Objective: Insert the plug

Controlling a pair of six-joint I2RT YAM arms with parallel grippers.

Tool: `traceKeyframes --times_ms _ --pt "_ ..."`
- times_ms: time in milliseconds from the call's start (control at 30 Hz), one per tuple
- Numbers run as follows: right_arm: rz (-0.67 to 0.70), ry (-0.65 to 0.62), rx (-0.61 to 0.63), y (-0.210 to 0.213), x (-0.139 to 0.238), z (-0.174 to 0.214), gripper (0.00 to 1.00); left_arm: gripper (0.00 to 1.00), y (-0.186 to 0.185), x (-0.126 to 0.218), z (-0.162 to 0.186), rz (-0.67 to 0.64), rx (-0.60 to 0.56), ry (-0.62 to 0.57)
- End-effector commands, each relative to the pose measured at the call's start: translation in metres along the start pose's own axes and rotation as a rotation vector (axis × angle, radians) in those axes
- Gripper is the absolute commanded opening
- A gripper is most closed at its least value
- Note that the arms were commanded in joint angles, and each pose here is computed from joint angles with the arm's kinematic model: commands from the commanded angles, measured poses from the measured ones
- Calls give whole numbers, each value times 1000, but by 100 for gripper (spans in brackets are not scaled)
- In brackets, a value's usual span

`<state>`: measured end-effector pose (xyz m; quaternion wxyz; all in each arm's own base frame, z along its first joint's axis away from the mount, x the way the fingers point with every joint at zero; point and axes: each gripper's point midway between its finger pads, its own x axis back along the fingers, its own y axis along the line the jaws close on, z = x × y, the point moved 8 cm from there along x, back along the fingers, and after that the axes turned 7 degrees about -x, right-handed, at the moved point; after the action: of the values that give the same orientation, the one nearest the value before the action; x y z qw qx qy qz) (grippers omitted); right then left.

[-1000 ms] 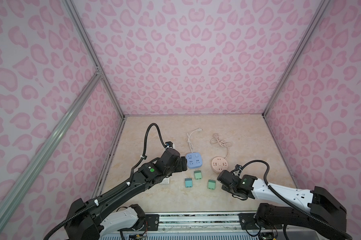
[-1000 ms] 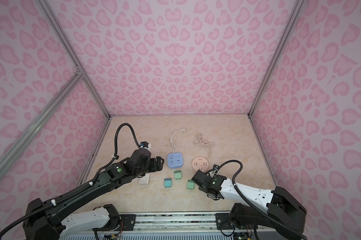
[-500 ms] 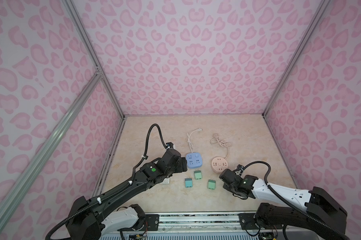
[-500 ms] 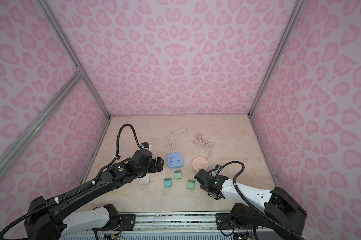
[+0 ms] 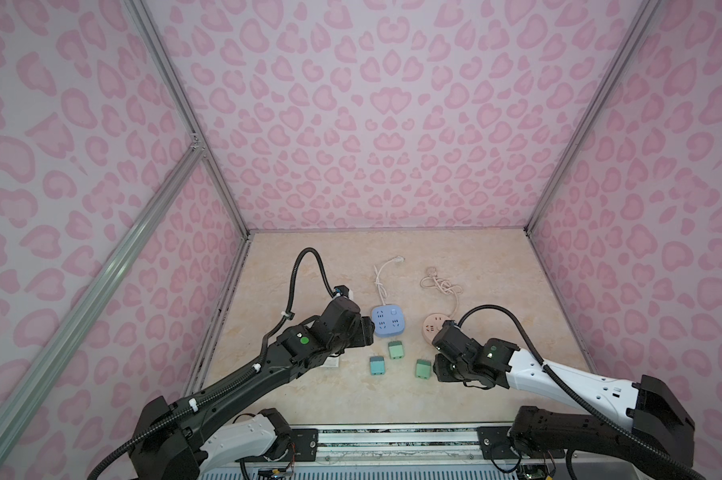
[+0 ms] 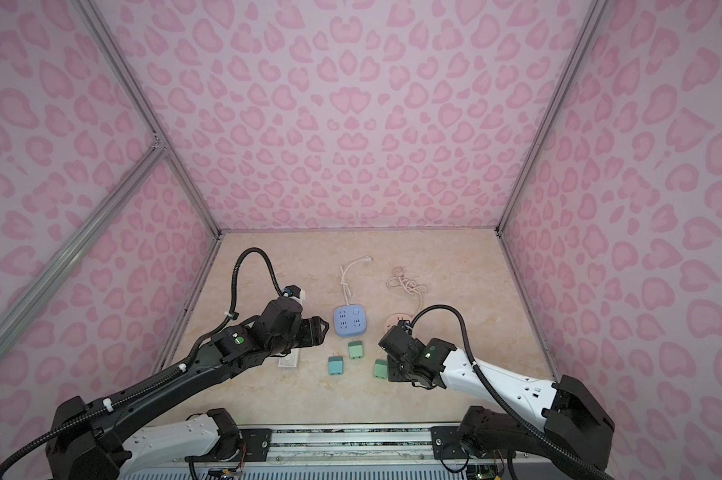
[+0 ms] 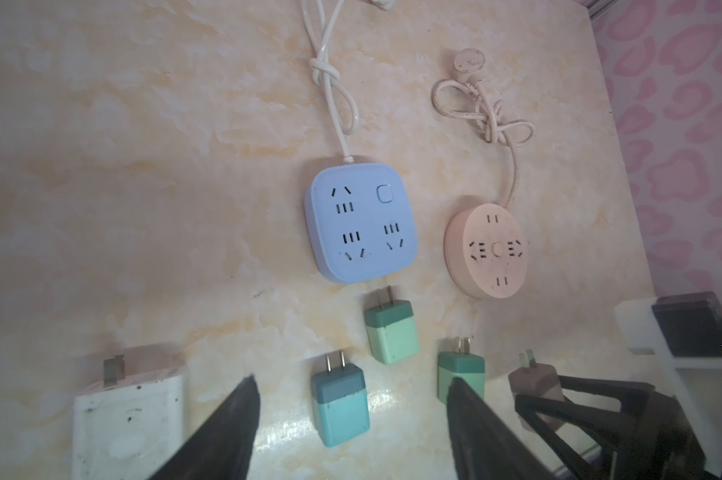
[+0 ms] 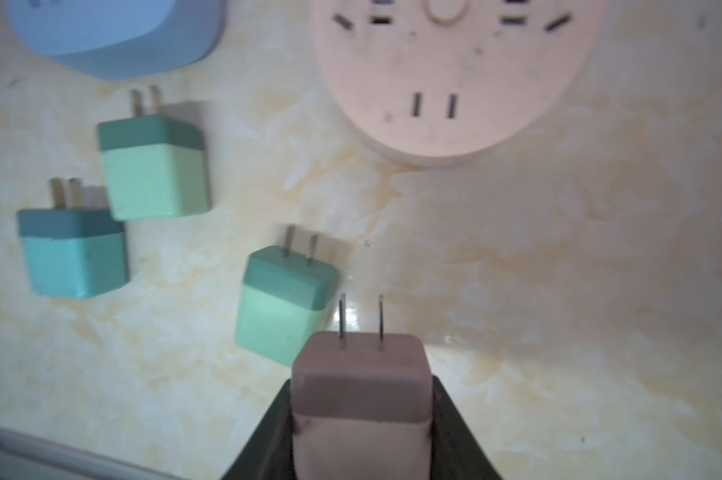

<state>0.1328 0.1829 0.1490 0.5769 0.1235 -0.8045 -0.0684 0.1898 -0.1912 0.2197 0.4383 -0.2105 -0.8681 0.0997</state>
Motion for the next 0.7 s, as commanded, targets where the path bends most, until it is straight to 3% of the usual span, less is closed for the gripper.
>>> traceKeyframes --times_ms 0,133,300,500,667 --pt "-101 50 236 17 13 4 0 73 -18 9 1 173 2 56" --pt "-274 8 368 41 32 -2 0 74 -32 11 5 334 31 109" --pt "-364 -41 447 57 41 -9 0 73 -33 7 8 364 69 103" --pt "-395 -77 553 77 47 -9 0 71 -39 3 7 411 80 117" --pt "-406 -106 570 87 48 -13 0 67 -40 -4 13 433 91 155"
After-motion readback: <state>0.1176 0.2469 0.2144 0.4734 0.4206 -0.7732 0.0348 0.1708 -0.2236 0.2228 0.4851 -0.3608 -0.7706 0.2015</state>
